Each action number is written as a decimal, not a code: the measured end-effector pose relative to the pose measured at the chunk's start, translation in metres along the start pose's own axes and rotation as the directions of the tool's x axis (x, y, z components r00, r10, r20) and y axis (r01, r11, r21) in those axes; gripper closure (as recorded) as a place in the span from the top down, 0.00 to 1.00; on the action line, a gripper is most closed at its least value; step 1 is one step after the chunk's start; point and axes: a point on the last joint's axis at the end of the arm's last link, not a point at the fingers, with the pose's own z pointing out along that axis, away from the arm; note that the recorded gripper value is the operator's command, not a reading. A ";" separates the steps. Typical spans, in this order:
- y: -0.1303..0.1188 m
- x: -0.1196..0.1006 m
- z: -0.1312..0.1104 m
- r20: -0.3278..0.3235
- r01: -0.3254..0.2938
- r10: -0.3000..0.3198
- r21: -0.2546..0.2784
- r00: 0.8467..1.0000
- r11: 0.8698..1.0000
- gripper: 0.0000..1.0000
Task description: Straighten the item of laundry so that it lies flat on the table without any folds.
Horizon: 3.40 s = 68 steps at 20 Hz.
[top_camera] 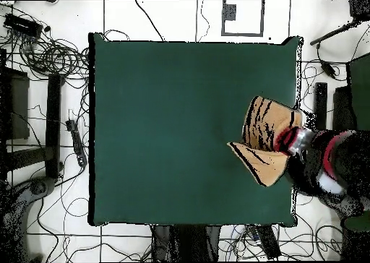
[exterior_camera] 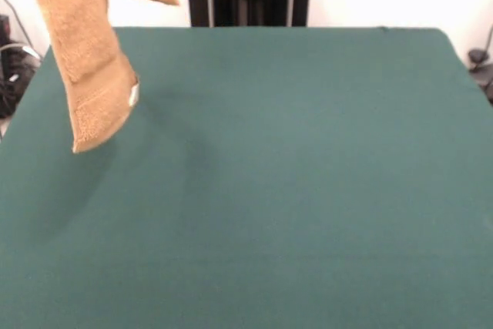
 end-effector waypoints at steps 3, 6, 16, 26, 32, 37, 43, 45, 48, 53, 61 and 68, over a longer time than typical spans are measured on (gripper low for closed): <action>-0.011 -0.010 -0.015 -0.001 0.042 -0.042 0.002 0.999 0.999 0.00; -0.016 -0.014 -0.022 0.000 0.068 -0.068 0.009 0.998 0.998 0.00; -0.023 -0.021 -0.033 0.018 0.112 -0.112 0.019 0.993 0.994 0.00; -0.023 -0.021 -0.033 0.017 0.116 -0.117 0.025 0.993 0.993 0.00; -0.023 -0.021 -0.032 0.017 0.117 -0.118 0.027 0.993 0.993 0.00; -0.023 -0.021 -0.032 0.017 0.119 -0.120 0.030 0.993 0.992 0.00; -0.024 -0.024 -0.033 0.026 0.127 -0.129 0.048 0.991 0.991 0.00; -0.023 -0.025 -0.035 0.031 0.131 -0.133 0.052 0.991 0.990 0.00; -0.020 -0.027 -0.036 0.036 0.139 -0.141 0.053 0.989 0.989 0.00; -0.015 -0.031 -0.040 0.049 0.152 -0.154 0.053 0.987 0.987 0.00; -0.016 -0.037 -0.048 0.070 0.151 -0.155 0.063 0.985 0.986 0.00; -0.020 -0.042 -0.051 0.084 0.152 -0.158 0.080 0.984 0.985 0.00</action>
